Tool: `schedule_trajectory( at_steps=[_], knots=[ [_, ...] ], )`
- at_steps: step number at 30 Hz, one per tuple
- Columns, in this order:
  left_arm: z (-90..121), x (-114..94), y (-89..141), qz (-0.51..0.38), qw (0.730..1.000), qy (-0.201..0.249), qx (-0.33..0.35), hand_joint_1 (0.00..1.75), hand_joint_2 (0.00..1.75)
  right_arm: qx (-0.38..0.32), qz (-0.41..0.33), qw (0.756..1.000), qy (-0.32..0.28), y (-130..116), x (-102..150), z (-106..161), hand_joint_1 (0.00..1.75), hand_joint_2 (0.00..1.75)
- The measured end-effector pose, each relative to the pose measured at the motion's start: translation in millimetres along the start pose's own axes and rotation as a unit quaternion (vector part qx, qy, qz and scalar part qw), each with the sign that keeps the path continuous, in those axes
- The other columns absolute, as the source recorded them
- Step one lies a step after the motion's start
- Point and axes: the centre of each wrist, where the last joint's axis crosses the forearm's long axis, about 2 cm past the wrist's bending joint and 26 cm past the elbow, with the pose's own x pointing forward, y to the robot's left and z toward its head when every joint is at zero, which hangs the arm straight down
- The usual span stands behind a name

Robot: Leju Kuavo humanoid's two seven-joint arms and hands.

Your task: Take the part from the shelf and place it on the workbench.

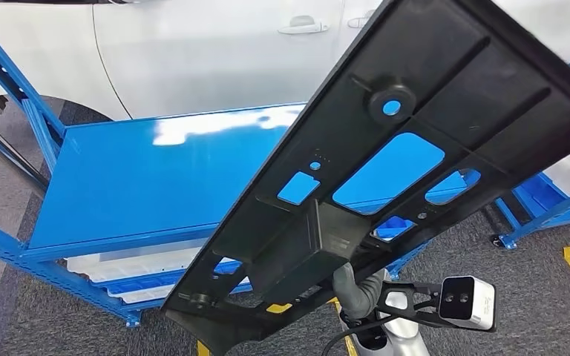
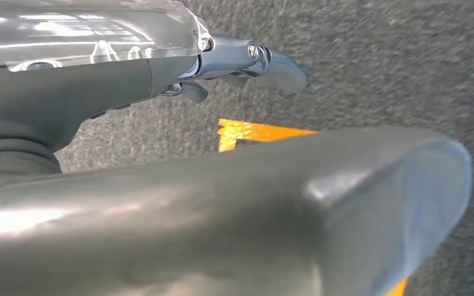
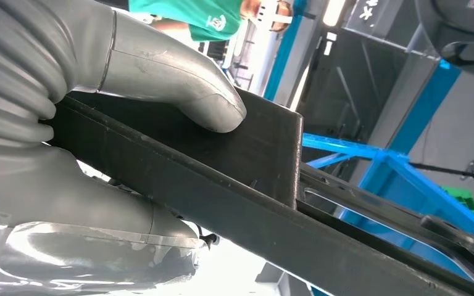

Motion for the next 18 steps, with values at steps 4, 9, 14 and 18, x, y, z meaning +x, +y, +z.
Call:
schedule_trajectory(
  at_steps=[4, 9, 14, 18],
  knots=[
    [1, -2, -2, -0.001, 1.000, 0.004, -0.004, 0.00, 0.00, -0.002, -0.001, 1.000, 0.002, -2, 3, 5, 1.75, 1.75],
    [2, -5, -4, -0.002, 1.000, 0.011, -0.004, 0.00, 0.00, -0.007, 0.002, 1.000, 0.011, -2, 4, 11, 1.75, 1.75],
    [3, -6, -6, -0.006, 1.000, 0.019, -0.005, 0.00, 0.00, -0.025, 0.009, 0.999, 0.020, -2, 2, 16, 1.75, 1.75],
    [2, -5, -7, -0.011, 1.000, 0.023, -0.003, 0.00, 0.00, -0.031, 0.009, 0.999, 0.026, -2, 1, 20, 1.75, 1.75]
  ],
)
